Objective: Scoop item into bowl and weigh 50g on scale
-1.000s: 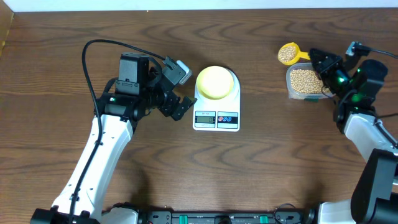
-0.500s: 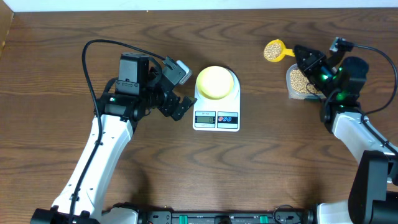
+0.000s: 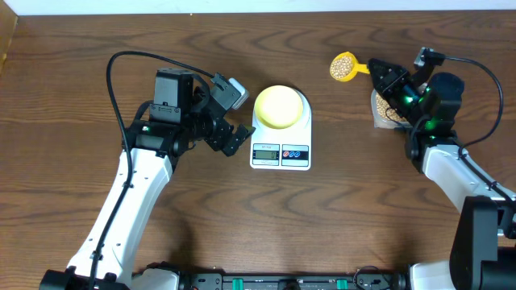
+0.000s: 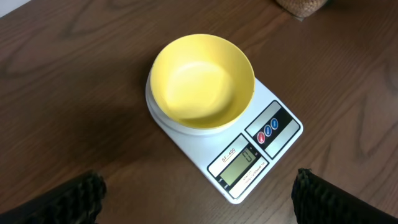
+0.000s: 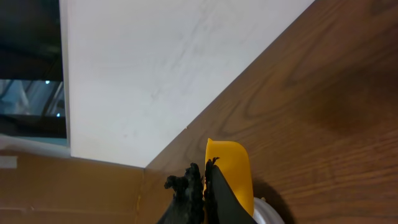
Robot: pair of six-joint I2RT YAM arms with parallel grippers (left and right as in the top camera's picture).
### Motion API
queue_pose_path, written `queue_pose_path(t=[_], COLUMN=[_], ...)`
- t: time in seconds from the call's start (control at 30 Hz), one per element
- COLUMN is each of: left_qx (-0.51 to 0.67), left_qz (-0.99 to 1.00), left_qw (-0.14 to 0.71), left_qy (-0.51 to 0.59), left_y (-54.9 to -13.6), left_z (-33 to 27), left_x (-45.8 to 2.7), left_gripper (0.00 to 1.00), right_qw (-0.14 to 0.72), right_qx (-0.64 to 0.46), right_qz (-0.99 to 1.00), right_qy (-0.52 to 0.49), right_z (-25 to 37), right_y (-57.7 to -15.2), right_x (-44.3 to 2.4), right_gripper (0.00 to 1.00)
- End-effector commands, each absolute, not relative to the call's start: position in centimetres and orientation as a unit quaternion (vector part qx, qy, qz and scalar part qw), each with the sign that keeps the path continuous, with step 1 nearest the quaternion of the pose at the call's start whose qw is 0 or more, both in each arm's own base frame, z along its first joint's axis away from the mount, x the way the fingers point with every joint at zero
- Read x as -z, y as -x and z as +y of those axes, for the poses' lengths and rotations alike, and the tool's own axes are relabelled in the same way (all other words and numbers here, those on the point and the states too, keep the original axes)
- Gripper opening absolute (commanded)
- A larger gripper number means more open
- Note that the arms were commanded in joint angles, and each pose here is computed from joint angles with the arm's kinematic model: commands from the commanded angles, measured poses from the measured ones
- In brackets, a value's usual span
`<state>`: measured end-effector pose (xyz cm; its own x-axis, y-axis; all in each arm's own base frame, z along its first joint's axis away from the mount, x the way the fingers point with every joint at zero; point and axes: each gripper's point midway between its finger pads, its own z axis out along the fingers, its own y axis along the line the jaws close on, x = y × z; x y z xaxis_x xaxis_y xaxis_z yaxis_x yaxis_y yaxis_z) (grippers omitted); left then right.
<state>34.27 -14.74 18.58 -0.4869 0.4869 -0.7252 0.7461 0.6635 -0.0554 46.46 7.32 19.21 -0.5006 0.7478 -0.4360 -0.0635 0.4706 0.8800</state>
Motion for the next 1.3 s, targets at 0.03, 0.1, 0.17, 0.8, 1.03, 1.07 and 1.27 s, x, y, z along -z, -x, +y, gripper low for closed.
queue_pose_path(t=[0.03,0.1,0.17,0.8,1.03,1.07,1.27], left_qx=[0.192,0.192,0.192,0.192,0.192,0.192,0.192], left_qz=[0.84,0.84,0.84,0.84,0.84,0.84,0.84], left_qw=[0.352,0.352,0.352,0.352,0.352,0.352,0.352], left_qy=[-0.365,-0.365,-0.365,-0.365,-0.365,-0.365,-0.365], left_y=[-34.0,-34.0,-34.0,-34.0,-34.0,-34.0,-34.0], left_z=[-14.8,-14.8,-14.8,-14.8,-14.8,-14.8,-14.8], left_x=[-18.8,-18.8,-18.8,-18.8,-18.8,-18.8,-18.8], left_gripper=[0.97,0.97,0.98,0.98,0.98,0.98,0.97], right_qw=[0.439,0.437,0.436,0.43,0.424,0.422,0.422], right_qx=[-0.462,-0.464,-0.466,-0.475,-0.48,-0.481,-0.482], right_qz=[0.736,0.737,0.737,0.741,0.744,0.745,0.751], right_qy=[-0.23,-0.226,-0.223,-0.202,-0.189,-0.186,-0.16], right_z=[8.3,8.8,9.1,12.2,13.6,13.9,15.5], right_y=[-46.5,-46.4,-46.3,-45.8,-45.4,-45.4,-44.8], right_x=[-19.1,-19.1,-19.1,-19.3,-19.3,-19.3,-19.3], right_gripper=[0.01,0.01,0.01,0.01,0.01,0.01,0.01])
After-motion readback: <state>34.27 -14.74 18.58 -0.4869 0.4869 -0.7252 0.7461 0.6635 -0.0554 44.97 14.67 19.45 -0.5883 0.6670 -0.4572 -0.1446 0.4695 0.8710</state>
